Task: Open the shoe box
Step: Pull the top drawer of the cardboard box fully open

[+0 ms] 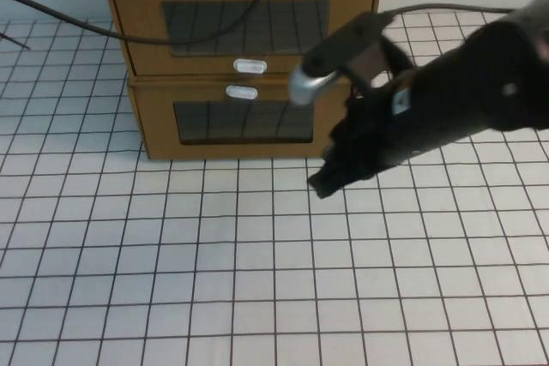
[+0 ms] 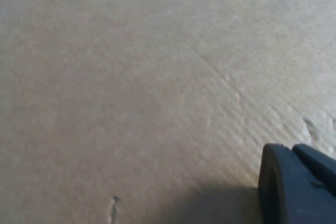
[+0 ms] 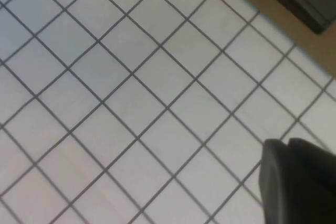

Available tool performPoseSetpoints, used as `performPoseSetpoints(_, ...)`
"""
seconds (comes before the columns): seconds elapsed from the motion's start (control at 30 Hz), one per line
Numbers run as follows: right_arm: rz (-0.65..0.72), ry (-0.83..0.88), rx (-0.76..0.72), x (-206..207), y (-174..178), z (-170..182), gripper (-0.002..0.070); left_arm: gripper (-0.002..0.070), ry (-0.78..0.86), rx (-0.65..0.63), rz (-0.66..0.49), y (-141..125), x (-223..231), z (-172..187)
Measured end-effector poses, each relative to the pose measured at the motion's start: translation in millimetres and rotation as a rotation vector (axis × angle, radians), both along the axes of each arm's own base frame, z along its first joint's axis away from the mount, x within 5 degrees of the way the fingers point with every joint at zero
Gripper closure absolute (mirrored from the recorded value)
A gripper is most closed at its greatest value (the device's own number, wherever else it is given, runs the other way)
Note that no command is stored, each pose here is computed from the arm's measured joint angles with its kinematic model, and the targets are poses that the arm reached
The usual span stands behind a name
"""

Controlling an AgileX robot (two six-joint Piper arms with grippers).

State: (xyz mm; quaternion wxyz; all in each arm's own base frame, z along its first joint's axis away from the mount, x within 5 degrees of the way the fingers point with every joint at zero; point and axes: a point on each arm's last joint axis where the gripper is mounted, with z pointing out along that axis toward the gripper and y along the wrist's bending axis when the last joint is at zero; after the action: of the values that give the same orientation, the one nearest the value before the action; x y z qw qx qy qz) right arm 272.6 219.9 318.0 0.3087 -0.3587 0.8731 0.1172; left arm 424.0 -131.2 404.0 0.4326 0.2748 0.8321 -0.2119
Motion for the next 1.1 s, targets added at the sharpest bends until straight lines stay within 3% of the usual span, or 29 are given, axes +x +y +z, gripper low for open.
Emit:
performPoseSetpoints(0.17,0.155,-0.210,-0.188,3,49,-5,0.0689,0.0677,0.014,-0.011,0.009,0,0,0)
performPoseSetpoints(0.3,0.251,-0.382,-0.274,7,68,-9,0.0659,0.0677,0.017,-0.012,0.009,0,0,0)
performPoseSetpoints(0.6,0.359,-0.627,-0.333,21,80,-7,0.0393,0.0677,0.021,-0.010,0.006,0,-1,-1)
performPoseSetpoints(1.1,0.422,-0.738,-0.409,63,98,-35,0.0374,0.0677,0.021,-0.010,0.005,0,-1,0)
